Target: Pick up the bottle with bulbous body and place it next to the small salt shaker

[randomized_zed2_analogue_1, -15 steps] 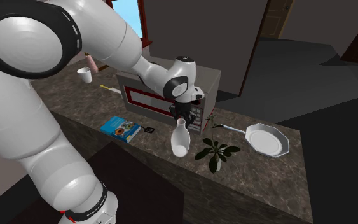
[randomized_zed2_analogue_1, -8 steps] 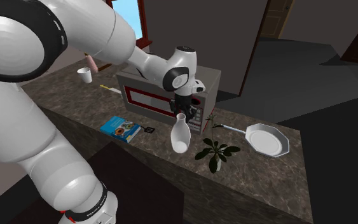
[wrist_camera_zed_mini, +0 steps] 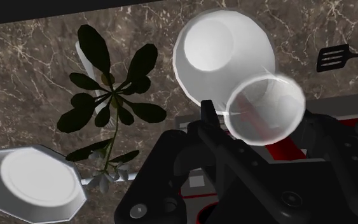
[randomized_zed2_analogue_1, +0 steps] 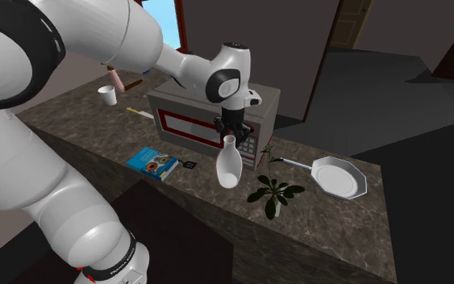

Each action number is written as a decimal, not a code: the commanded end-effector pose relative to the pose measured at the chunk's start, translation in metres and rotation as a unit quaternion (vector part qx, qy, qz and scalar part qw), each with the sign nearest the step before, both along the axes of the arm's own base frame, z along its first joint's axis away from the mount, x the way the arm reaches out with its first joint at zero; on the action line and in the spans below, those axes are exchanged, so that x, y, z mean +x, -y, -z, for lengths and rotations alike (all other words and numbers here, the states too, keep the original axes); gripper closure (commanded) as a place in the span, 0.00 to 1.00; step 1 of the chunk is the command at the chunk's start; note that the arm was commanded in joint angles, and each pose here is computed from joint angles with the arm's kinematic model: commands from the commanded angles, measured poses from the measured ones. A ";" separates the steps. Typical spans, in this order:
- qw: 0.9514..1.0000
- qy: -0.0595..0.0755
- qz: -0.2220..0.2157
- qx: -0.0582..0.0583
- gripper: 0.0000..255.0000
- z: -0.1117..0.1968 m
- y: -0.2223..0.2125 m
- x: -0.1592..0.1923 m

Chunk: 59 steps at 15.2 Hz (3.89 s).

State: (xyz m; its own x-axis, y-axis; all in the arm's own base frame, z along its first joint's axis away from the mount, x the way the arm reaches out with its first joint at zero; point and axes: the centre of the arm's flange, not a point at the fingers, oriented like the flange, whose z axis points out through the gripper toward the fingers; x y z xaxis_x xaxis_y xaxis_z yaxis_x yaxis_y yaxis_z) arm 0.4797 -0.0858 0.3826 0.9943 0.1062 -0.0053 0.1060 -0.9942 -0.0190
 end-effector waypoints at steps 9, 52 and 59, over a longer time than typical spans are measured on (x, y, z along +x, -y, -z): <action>1.000 0.000 0.000 0.000 1.00 -0.054 0.000 -0.001; 1.000 0.000 0.000 0.000 1.00 -0.184 -0.140 0.010; 1.000 0.000 0.000 0.000 1.00 -0.162 -0.230 0.016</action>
State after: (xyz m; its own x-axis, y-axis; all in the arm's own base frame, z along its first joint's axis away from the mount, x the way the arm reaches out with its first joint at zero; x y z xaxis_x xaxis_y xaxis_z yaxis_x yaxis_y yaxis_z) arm 0.4970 0.1306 0.5489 0.9942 0.1073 -0.0060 0.1072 -0.9941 -0.0189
